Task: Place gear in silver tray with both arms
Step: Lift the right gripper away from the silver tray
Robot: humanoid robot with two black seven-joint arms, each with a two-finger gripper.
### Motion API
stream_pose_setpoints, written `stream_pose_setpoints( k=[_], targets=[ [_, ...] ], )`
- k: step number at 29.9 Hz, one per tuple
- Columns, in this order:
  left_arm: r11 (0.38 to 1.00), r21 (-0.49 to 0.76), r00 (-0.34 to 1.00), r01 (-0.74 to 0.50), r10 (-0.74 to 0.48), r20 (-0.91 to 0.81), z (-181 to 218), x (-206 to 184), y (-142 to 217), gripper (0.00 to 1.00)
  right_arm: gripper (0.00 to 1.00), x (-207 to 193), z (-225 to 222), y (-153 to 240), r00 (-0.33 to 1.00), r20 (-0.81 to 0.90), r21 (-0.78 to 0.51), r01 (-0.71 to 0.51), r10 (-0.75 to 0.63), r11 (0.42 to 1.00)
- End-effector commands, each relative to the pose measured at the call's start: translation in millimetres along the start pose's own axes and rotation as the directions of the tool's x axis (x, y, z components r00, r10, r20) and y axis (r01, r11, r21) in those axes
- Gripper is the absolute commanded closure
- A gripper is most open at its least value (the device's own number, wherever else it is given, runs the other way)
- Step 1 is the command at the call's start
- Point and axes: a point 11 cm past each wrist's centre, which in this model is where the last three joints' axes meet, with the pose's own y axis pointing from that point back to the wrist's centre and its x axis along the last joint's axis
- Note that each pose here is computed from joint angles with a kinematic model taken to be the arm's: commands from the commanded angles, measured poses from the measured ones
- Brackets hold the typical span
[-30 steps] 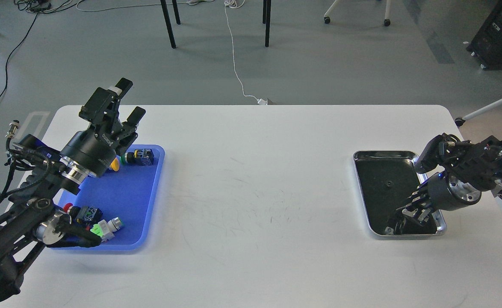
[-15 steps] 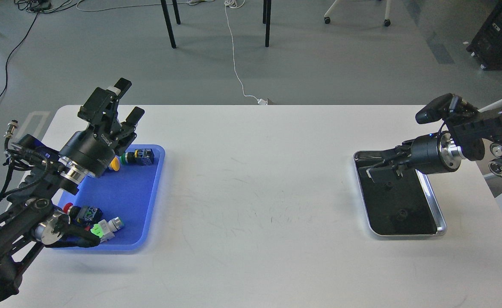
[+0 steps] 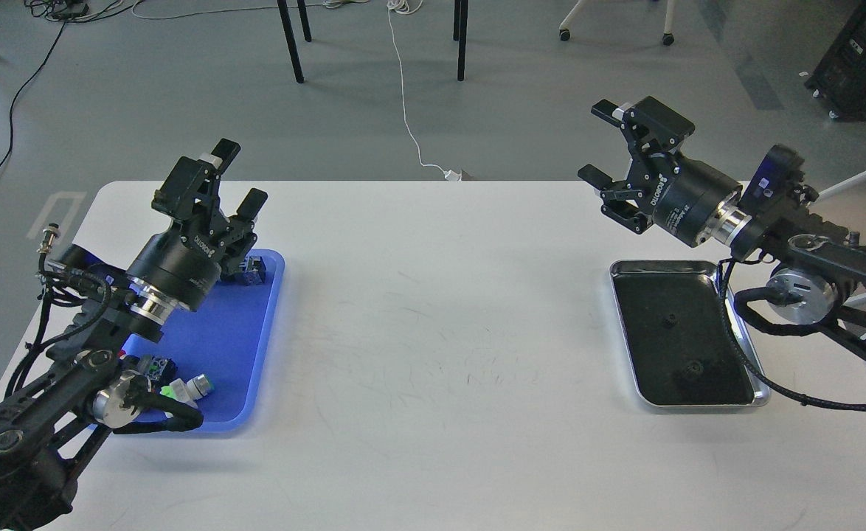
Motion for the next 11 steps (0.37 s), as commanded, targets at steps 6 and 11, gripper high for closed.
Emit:
stream_pose_setpoints(
  k=[6, 11],
  targets=[
    [0.997, 0.071, 0.993, -0.04, 0.047, -0.105, -24.2, -5.2, 16.5, 0.02, 0.01, -10.8, 48.8, -2.2, 0.978, 0.168, 0.005, -0.13, 0.127, 0.992],
    [0.997, 0.064, 0.988, -0.035, 0.044, -0.146, -28.5, -11.8, 16.8, 0.02, 0.01, -12.3, 64.4, 0.8, 0.972, 0.186, -0.019, -0.14, 0.141, 0.99]
  ],
)
